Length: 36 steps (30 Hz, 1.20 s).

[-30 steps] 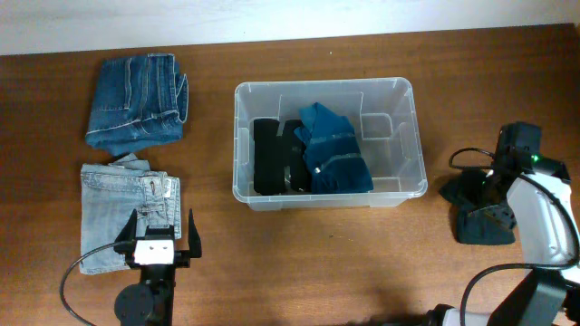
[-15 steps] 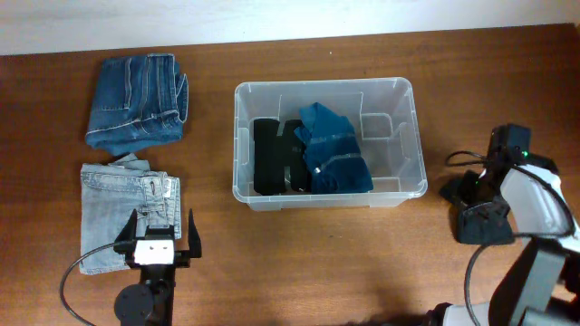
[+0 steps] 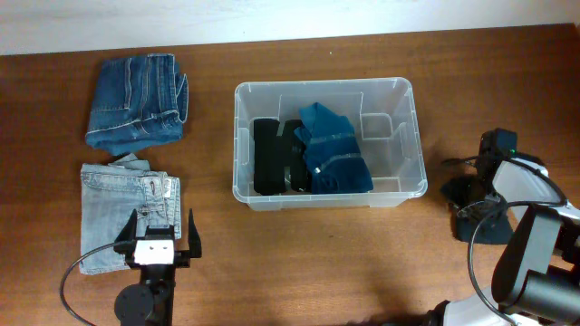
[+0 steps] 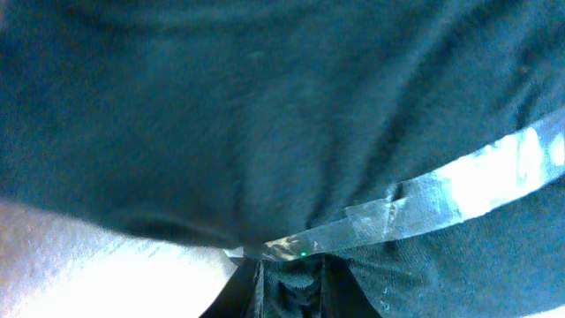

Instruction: Pack container

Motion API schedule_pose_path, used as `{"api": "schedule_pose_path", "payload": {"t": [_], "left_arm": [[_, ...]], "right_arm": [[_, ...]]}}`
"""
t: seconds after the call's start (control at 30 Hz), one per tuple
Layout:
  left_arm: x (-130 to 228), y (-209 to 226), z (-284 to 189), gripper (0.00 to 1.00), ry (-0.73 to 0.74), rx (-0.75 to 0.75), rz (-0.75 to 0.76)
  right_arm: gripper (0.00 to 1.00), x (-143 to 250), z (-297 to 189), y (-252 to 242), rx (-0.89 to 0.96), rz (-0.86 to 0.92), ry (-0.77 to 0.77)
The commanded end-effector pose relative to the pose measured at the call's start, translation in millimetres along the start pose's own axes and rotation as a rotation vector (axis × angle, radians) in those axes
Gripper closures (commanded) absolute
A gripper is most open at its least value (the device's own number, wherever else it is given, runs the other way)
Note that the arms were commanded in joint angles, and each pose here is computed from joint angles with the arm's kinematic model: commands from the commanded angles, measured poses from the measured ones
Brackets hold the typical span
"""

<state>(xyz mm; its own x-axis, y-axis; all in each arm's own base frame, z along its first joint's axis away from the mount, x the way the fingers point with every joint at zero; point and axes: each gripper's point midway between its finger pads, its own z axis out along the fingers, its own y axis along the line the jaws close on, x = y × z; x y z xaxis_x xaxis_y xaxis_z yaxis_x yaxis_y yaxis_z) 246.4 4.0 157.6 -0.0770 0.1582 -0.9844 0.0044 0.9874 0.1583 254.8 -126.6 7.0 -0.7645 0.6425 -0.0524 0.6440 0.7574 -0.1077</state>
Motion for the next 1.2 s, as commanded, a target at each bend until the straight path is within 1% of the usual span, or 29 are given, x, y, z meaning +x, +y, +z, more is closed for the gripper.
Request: {"api": "schedule_pose_path", "payload": {"t": [0.0,0.2,0.33,0.37,0.5,0.6,0.63,0.67,0.7,0.8,0.9,1.1,1.17], "left_arm": [[0.4,-0.9,-0.4,0.01,-0.002,0.006,0.012],[0.5,-1.0,-0.4,0.01,-0.001,0.007,0.012],[0.5,-1.0,-0.4,0.01,-0.001,0.007,0.012],[0.5,-1.0,-0.4,0.01,-0.001,0.007,0.012],[0.5,-0.9,-0.4,0.01,-0.001,0.006,0.012],[0.5,-0.9,-0.4,0.01,-0.001,0.006,0.012],[0.5,-0.9,-0.4,0.01,-0.001,0.006,0.012],[0.5,-1.0,-0.4,0.01,-0.001,0.007,0.012],[0.5,-0.9,-0.4,0.01,-0.001,0.006,0.012],[0.5,-0.9,-0.4,0.01,-0.001,0.006,0.012],[0.5,-1.0,-0.4,0.01,-0.001,0.007,0.012],[0.5,-1.0,-0.4,0.01,-0.001,0.007,0.012],[0.5,-0.9,-0.4,0.01,-0.001,0.006,0.012]], "right_arm": [[0.84,-12.5,13.8,2.5,-0.001,0.022,-0.033],[0.83,-40.7,11.1,7.8,-0.023,0.073,-0.148],[0.81,-58.5,7.5,-1.6,0.032,0.108,-0.231],[0.79,-62.7,6.1,-3.4,0.044,0.109,-0.25],[0.8,-75.5,-4.8,-11.5,0.095,0.114,-0.291],[0.7,-83.1,-15.0,-10.8,0.098,0.093,-0.298],[0.65,-85.3,-19.2,-10.6,0.098,0.092,-0.297],[0.56,-87.4,-23.0,-10.0,0.098,0.091,-0.298],[0.52,-88.5,-24.9,-9.7,0.097,0.087,-0.299],[0.48,-91.5,-27.7,0.0,0.054,0.01,-0.297],[0.47,-90.4,-27.1,9.6,0.011,-0.071,-0.287],[0.46,-86.9,-23.0,9.1,0.026,-0.141,-0.268],[0.43,-85.2,-20.9,8.2,0.034,-0.163,-0.258]]}}
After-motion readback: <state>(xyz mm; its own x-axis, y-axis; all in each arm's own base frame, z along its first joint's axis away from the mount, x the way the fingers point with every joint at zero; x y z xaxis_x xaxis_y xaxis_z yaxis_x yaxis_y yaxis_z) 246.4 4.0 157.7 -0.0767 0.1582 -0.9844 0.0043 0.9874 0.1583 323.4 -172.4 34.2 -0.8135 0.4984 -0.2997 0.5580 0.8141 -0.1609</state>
